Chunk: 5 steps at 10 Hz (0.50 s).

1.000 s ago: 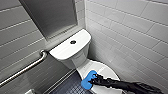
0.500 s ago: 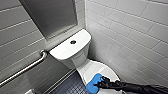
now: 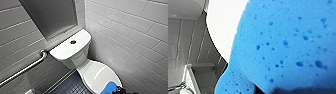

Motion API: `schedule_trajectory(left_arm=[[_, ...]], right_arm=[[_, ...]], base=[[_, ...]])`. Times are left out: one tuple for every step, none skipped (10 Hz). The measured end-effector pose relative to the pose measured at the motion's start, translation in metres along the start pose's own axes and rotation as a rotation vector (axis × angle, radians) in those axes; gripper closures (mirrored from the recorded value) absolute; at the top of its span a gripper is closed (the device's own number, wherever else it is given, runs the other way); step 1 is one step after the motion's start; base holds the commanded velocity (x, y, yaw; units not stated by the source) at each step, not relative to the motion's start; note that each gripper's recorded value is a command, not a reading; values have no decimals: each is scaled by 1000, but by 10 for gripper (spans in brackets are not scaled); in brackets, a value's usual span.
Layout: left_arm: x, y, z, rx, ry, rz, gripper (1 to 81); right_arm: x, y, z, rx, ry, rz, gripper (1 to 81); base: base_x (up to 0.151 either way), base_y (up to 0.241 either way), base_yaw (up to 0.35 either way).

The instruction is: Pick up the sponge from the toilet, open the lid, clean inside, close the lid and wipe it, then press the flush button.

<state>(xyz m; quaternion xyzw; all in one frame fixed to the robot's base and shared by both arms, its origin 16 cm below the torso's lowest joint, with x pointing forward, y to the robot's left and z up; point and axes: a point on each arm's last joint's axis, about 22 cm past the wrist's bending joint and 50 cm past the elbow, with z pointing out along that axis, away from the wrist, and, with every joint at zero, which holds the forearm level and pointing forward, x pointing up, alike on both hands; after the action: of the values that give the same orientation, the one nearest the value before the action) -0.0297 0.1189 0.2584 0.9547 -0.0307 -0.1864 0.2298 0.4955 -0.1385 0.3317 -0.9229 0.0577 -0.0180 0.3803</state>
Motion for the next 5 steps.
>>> schedule_trajectory(left_arm=[[0, 0, 0, 0, 0, 0, 10], [0, 0, 0, 0, 0, 0, 10], [0, 0, 0, 0, 1, 0, 10], [0, 0, 0, 0, 1, 0, 10], [0, 0, 0, 0, 0, 0, 10]], right_arm=[[-14, 16, -16, -14, 2, 23, 811], [-23, 35, -35, -36, 11, 41, 811], [-29, 53, -54, -57, 30, 57, 811], [-38, 71, -73, -81, 46, 75, 811], [-54, 91, -91, -109, 52, 98, 811]], base=[[0, 0, 0], [0, 0, 0], [0, 0, 0], [0, 0, 0], [0, 0, 0]])
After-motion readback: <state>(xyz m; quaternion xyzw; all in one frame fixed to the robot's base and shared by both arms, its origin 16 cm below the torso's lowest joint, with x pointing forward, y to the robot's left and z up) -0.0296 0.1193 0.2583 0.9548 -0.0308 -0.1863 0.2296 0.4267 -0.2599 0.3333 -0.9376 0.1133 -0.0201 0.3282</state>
